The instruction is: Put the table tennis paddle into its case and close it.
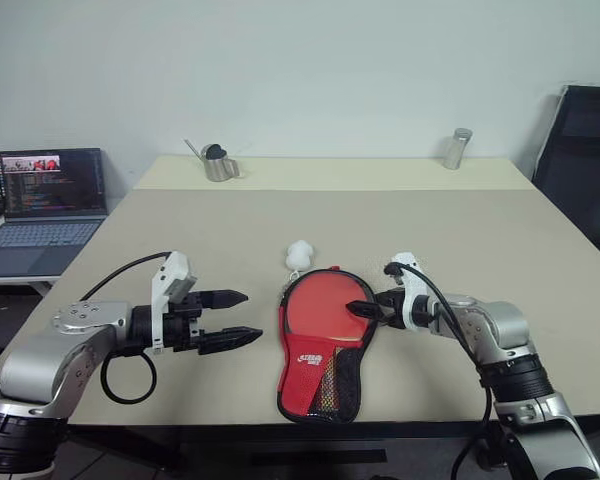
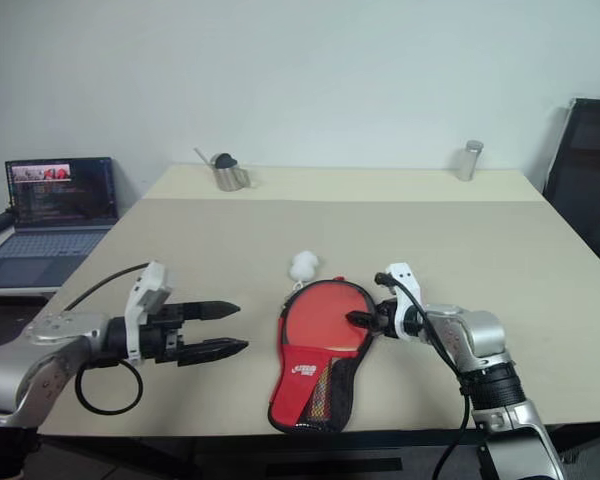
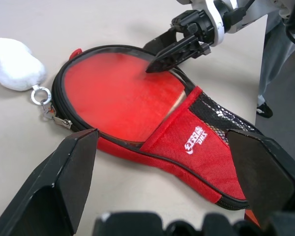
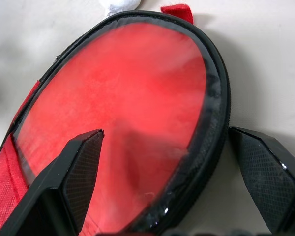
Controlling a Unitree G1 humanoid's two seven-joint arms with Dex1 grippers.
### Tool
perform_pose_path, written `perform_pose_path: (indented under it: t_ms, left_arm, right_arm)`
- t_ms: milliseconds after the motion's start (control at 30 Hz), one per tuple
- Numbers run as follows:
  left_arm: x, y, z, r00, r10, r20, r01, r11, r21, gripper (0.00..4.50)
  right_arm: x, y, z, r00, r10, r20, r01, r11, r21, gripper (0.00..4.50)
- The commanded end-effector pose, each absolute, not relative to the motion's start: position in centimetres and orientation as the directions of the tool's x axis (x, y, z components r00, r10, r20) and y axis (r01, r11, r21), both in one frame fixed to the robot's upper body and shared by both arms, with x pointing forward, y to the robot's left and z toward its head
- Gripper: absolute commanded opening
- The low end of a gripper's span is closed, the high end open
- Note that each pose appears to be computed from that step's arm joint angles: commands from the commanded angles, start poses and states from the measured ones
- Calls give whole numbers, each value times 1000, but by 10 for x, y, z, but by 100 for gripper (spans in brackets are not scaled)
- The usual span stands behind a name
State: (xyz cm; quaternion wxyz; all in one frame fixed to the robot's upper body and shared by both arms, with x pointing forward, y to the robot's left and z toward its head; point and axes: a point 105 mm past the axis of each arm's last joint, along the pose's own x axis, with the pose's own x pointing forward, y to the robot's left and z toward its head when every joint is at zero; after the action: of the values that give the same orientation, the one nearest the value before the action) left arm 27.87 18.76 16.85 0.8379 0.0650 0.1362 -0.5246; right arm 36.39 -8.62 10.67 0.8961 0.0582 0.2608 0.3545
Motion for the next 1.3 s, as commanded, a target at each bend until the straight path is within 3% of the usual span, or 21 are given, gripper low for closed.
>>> perform_pose_path:
  t_ms: [33, 700, 867, 1000, 1100, 1200, 1300]
  left_arm:
    - [278, 185, 179, 404, -870, -282, 907, 420, 4, 450]
    - [278, 185, 179, 399, -870, -289, 910, 415, 5, 450]
    - [279, 185, 180, 407, -868, -283, 906, 422, 9, 450]
    - [284, 186, 183, 438, -862, -257, 893, 449, 17, 450]
    - [284, 185, 187, 444, -865, -235, 891, 454, 11, 450]
    - [290, 187, 191, 482, -851, -207, 871, 491, 8, 450]
    - [308, 194, 197, 577, -798, -174, 813, 582, 30, 450]
  right_arm:
    - [361, -73, 112, 590, 701, -400, -651, 707, 278, 445]
    - [360, -47, 119, 549, 758, -351, -725, 641, 250, 445]
    - [374, -68, 128, 630, 696, -344, -687, 707, 171, 445]
    - [380, -103, 154, 697, 655, -293, -644, 751, 147, 445]
    - [366, -105, 178, 660, 725, -198, -704, 688, 173, 445]
    - [335, -83, 202, 526, 845, -93, -827, 534, 173, 445]
    - [310, -58, 199, 411, 905, -112, -898, 423, 121, 445]
